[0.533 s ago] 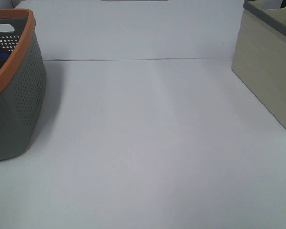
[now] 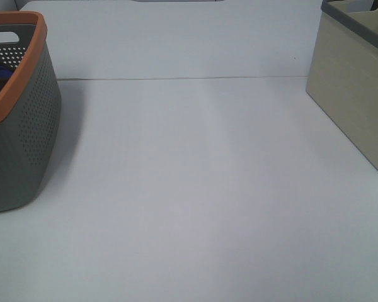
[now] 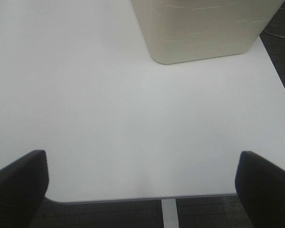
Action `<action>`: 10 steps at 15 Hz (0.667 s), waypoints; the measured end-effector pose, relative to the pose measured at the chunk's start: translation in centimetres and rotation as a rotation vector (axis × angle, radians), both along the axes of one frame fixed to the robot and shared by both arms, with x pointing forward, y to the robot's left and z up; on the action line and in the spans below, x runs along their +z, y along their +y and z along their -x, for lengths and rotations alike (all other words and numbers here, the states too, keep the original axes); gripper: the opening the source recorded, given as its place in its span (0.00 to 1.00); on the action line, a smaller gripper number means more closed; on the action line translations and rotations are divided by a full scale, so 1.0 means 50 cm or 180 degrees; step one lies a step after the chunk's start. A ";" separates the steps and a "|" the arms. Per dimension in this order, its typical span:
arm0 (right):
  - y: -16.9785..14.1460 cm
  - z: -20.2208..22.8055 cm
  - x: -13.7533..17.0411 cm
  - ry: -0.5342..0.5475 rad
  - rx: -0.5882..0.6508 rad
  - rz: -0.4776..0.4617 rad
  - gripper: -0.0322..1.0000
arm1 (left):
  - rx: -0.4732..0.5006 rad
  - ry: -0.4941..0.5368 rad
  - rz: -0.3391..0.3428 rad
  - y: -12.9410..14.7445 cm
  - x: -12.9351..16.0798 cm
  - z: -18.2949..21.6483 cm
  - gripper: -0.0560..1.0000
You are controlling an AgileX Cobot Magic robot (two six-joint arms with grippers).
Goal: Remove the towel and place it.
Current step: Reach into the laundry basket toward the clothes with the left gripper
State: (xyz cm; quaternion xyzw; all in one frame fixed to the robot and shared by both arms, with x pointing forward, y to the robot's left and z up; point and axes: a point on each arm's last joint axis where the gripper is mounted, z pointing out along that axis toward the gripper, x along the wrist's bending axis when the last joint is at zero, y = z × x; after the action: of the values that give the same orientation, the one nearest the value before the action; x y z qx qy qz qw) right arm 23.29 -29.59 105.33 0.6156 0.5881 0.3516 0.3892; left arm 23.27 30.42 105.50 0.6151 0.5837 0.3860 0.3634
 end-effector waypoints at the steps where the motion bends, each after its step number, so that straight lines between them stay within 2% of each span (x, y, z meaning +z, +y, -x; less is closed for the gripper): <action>1: 0.000 0.000 0.000 0.0000 0.0000 0.0000 0.96 | 0.0000 0.0000 0.0000 0.000 0.000 0.000 0.99; 10: 0.000 0.000 0.000 0.0000 0.0000 0.0000 0.96 | 0.0000 0.0000 0.0000 0.000 0.000 0.000 0.99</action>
State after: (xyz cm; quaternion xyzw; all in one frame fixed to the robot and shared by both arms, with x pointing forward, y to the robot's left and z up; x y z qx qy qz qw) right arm 23.29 -29.59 105.33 0.6156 0.5881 0.3516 0.3892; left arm 23.27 30.42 105.50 0.6151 0.5837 0.3860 0.3634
